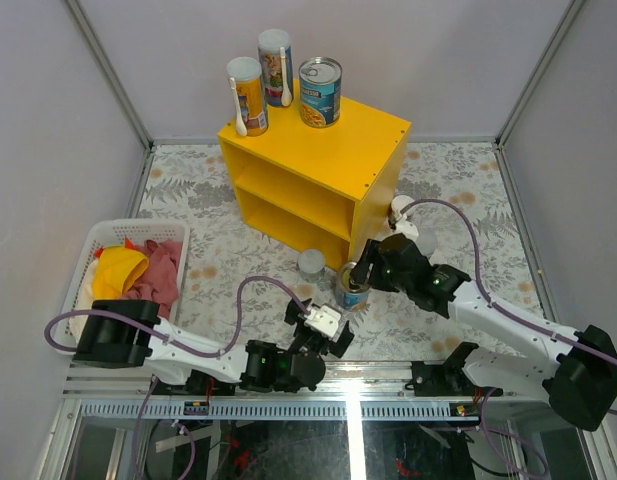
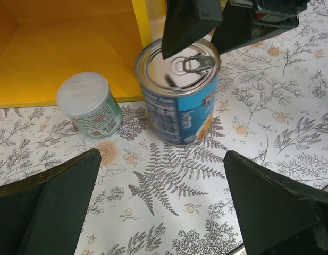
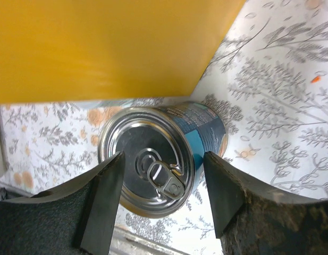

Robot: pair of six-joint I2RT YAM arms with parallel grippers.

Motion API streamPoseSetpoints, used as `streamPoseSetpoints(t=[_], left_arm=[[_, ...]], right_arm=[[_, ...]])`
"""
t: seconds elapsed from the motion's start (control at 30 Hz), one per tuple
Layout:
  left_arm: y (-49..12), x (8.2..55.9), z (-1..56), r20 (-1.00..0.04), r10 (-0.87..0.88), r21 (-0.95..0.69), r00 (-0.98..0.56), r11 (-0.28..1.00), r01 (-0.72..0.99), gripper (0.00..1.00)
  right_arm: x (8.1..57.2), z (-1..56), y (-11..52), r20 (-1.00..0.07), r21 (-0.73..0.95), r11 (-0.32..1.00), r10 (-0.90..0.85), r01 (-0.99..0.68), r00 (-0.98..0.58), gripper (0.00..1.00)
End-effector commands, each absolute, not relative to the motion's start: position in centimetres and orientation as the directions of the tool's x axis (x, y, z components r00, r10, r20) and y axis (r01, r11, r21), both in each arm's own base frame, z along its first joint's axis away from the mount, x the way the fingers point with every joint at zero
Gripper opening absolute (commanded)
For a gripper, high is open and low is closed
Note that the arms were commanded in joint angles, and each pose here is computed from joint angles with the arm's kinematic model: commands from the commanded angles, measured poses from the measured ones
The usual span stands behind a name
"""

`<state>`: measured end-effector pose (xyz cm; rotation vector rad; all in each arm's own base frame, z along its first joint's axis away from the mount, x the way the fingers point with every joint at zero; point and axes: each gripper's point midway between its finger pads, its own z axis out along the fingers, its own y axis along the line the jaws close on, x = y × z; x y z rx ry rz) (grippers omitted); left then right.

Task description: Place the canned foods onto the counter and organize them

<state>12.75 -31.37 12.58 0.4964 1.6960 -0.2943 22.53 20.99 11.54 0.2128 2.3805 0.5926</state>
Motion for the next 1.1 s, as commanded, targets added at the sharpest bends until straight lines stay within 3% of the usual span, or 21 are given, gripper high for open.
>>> streamPoseSetpoints(t=[0.0,0.37,1.07], left_arm=[[-33.2,10.8,13.6,-0.992,0.065,-0.001,-0.105,0.849,0.528,1.0],[-33.3,10.8,12.4,-0.994,0.056,-0.002,-0.093,0.847,0.531,1.0],[-33.6,14.5,11.8,-0.985,-0.136,-0.17,-0.106,0.883,0.438,1.0]], right_arm=[[21.1,12.5,22.8,-0.564,0.509,0.86,0.306,-0.031,-0.767,0.67],[18.7,12.9,25.2,-0.567,0.502,0.856,0.222,-0.12,-0.793,0.67],[21.1,17.4,21.3,-0.742,0.364,0.923,0.207,-0.124,-0.638,0.76]])
